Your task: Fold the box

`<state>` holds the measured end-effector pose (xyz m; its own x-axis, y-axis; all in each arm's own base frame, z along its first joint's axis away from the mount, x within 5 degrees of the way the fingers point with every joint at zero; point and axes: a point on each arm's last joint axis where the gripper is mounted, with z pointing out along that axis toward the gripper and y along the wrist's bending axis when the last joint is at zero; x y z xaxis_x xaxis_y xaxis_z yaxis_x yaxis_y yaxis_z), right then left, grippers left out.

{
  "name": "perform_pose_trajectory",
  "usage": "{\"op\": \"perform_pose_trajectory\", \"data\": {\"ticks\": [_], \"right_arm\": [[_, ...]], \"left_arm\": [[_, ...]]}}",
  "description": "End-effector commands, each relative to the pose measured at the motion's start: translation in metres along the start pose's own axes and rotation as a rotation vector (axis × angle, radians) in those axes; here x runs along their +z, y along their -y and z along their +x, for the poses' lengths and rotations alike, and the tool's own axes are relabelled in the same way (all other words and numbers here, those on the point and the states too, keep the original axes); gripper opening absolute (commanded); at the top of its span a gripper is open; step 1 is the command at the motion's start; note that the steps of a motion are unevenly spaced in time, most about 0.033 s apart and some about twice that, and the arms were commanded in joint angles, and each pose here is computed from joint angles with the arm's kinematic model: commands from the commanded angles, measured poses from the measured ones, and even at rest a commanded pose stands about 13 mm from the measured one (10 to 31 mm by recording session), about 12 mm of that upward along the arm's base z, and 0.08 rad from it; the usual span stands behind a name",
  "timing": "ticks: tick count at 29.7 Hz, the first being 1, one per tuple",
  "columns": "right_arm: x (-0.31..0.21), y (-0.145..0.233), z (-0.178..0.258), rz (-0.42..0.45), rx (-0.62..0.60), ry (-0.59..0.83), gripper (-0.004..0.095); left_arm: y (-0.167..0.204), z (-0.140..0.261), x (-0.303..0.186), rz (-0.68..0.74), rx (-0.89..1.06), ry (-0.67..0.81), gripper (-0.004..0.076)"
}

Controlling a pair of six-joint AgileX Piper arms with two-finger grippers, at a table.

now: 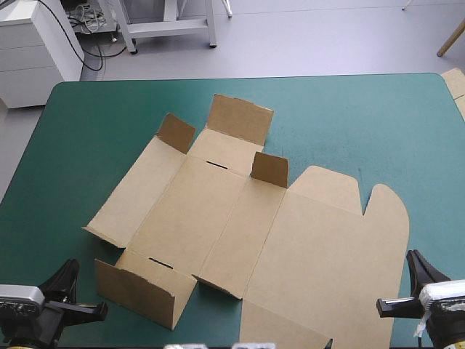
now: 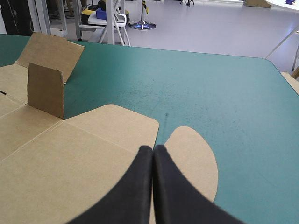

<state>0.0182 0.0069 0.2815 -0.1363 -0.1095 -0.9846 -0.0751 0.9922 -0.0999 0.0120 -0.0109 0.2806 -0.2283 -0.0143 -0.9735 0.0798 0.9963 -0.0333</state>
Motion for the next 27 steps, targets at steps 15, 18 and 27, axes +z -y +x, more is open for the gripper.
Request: {"op": "perform_pose_trajectory", "data": {"ticks": [15, 18, 27], "right_arm": [[-0.0076, 0.0014, -0.0126, 0.016, -0.003, 0.114, -0.0019], [-0.0076, 0.0014, -0.0126, 0.016, -0.003, 0.114, -0.0019], [-0.0076, 0.0011, -0.0127, 0.014, -0.006, 0.115, 0.0442]], "left_arm": [[0.0008, -0.0131, -0.0063, 0.007, -0.008, 0.110, -0.0008], [0.0008, -0.0131, -0.0063, 0.007, -0.008, 0.110, -0.0008], [0.0008, -0.0131, -0.0063, 0.007, -0.008, 0.110, -0.0008]]}}
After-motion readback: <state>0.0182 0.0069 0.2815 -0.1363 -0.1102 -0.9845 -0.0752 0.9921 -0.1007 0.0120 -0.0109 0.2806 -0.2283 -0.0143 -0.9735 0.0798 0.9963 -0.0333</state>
